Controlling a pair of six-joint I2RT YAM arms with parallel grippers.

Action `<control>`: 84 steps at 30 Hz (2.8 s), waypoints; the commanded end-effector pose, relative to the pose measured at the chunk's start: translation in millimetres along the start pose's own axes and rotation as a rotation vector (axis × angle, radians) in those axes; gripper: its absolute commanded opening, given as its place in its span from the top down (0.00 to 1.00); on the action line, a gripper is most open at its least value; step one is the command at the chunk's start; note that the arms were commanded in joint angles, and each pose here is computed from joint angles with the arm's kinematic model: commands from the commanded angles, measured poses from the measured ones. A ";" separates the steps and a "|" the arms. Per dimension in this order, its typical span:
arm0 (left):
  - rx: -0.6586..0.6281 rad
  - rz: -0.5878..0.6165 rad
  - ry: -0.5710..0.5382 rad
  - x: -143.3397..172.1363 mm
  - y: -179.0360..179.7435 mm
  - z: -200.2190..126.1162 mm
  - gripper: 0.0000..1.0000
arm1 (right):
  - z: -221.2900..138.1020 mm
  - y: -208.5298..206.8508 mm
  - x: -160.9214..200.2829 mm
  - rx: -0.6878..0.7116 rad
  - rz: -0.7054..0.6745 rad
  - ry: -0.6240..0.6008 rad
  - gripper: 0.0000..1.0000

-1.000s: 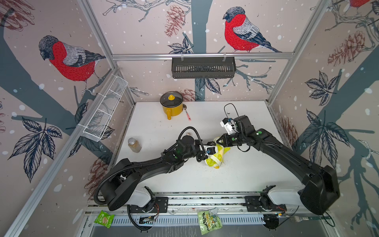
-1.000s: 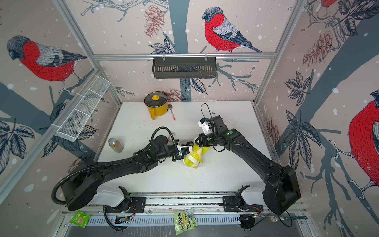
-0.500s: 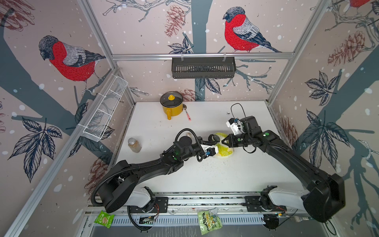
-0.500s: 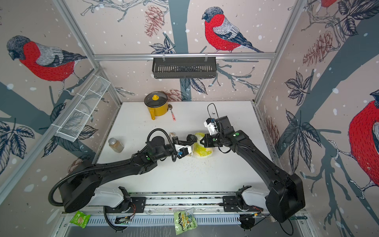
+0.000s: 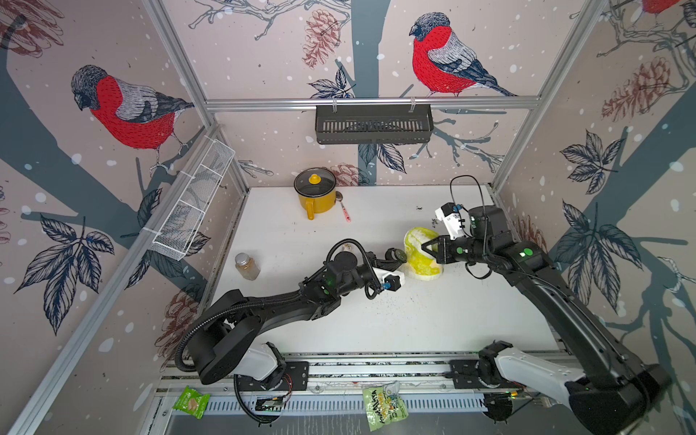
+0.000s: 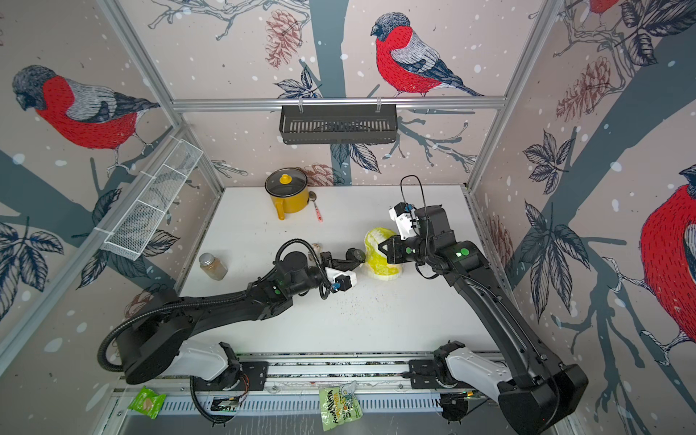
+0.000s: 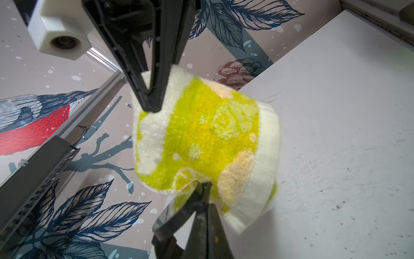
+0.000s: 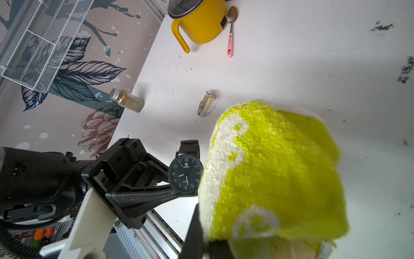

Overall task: Wipe the watch dial
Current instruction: Wipe the dirt from the watch dial.

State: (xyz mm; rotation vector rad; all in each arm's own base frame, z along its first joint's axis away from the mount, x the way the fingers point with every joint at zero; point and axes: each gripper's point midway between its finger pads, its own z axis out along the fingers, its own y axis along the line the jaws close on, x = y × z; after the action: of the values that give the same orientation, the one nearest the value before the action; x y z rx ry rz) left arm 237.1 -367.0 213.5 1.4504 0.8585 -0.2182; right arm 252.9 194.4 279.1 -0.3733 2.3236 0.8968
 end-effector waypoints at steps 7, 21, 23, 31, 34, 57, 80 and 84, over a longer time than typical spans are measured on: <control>-0.117 0.141 0.019 -0.5 16.9 8.1 1.00 | 3.7 5.8 8.0 -0.035 -0.039 0.043 0.96; -0.116 0.187 0.014 -4.5 18.2 20.2 1.00 | 27.9 8.1 15.0 -0.065 -0.077 0.111 0.96; -0.113 0.189 0.016 -3.5 16.7 21.6 1.00 | 27.4 12.5 12.5 -0.082 -0.084 0.111 0.96; -0.122 0.223 0.018 -3.6 15.7 28.1 1.00 | 42.8 8.2 17.4 -0.061 -0.086 0.157 0.96; -0.132 0.233 0.017 -4.7 17.6 29.1 1.00 | 53.6 -2.3 26.3 -0.007 -0.081 0.215 0.96; -0.237 0.269 -0.003 -20.3 41.7 14.3 1.00 | 82.4 -28.5 54.9 0.027 -0.035 0.307 0.96; -0.206 0.284 0.031 -12.1 34.2 14.8 1.00 | 1.8 -26.2 5.8 0.087 -0.087 0.077 0.96; -0.184 0.315 0.050 -6.3 28.6 17.3 1.00 | -5.8 -15.3 -2.0 0.060 -0.108 0.056 0.96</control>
State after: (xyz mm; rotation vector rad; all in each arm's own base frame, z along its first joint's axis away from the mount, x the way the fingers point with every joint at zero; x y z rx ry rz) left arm 257.1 -378.3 231.3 1.4041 0.7068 0.0984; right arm 263.2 176.4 268.5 -0.4600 2.3718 0.7513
